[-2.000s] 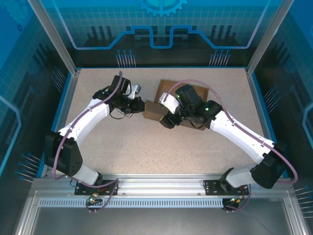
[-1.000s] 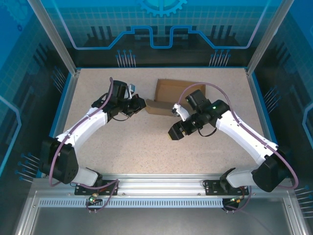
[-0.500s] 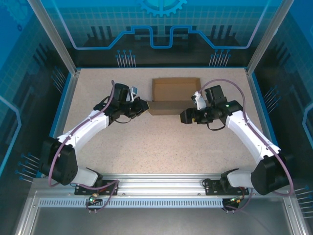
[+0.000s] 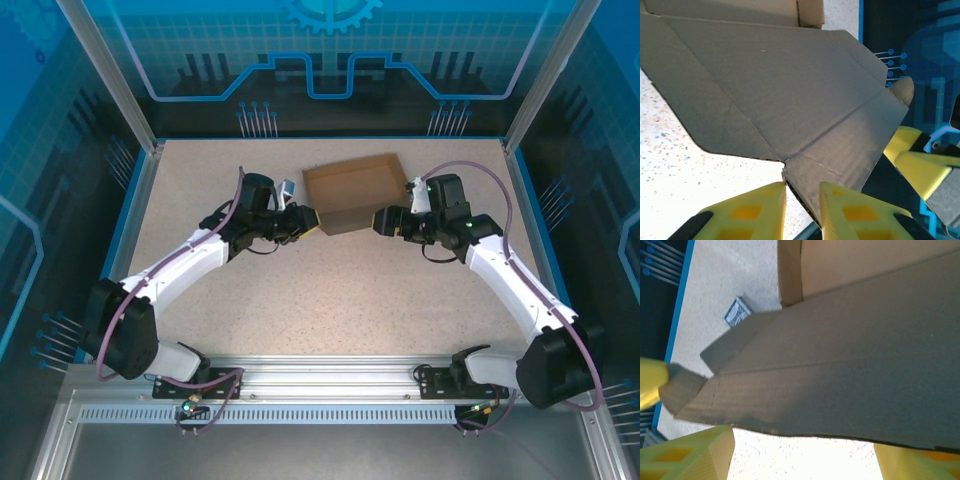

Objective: Fold the paper box

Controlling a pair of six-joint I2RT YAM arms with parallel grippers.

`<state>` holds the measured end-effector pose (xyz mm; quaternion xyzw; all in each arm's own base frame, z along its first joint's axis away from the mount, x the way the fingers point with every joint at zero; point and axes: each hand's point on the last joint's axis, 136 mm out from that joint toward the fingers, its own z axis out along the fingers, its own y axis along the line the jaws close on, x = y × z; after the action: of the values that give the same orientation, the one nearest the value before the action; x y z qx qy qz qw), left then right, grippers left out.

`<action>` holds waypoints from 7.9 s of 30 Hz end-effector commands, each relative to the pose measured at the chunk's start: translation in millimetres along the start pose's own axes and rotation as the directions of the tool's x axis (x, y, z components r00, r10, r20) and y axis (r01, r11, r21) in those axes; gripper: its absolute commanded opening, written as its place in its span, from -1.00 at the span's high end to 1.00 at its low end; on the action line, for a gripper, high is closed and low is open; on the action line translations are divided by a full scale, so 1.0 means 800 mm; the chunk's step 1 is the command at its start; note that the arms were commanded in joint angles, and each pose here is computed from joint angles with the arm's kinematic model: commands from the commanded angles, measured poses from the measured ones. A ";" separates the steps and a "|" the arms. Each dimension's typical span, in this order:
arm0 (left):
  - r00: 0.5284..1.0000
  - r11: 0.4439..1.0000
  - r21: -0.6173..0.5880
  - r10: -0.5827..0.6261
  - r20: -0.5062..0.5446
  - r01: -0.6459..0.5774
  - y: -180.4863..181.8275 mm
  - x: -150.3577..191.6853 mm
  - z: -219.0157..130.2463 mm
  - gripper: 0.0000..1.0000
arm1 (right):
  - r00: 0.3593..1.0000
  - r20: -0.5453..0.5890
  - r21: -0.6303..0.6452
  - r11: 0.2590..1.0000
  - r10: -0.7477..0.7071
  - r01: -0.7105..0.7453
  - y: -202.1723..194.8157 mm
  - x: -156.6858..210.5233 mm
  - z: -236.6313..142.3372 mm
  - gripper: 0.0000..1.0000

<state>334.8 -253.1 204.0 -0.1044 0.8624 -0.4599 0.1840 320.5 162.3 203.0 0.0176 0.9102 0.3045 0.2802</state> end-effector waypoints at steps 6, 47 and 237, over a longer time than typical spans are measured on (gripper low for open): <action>0.997 0.996 0.084 0.008 -0.078 -0.001 -0.022 0.022 0.018 0.44 | 0.980 0.178 0.047 0.994 0.087 -0.097 -0.017 -0.041 -0.010 -0.41; 0.954 0.943 -0.246 0.263 0.145 -0.223 0.056 -0.059 -0.054 -0.22 | 0.976 0.200 0.139 0.984 0.081 -0.110 -0.093 -0.120 -0.049 0.80; 0.958 0.953 -0.120 0.268 -0.100 -0.279 0.138 -0.143 0.107 -0.53 | 0.916 -0.321 0.028 0.964 -0.242 0.264 -0.010 0.075 0.015 -0.35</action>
<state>484.5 -199.6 61.7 -0.0002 0.9225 -0.3416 0.1799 295.4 173.1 169.5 -0.1419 0.9442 0.2228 0.1970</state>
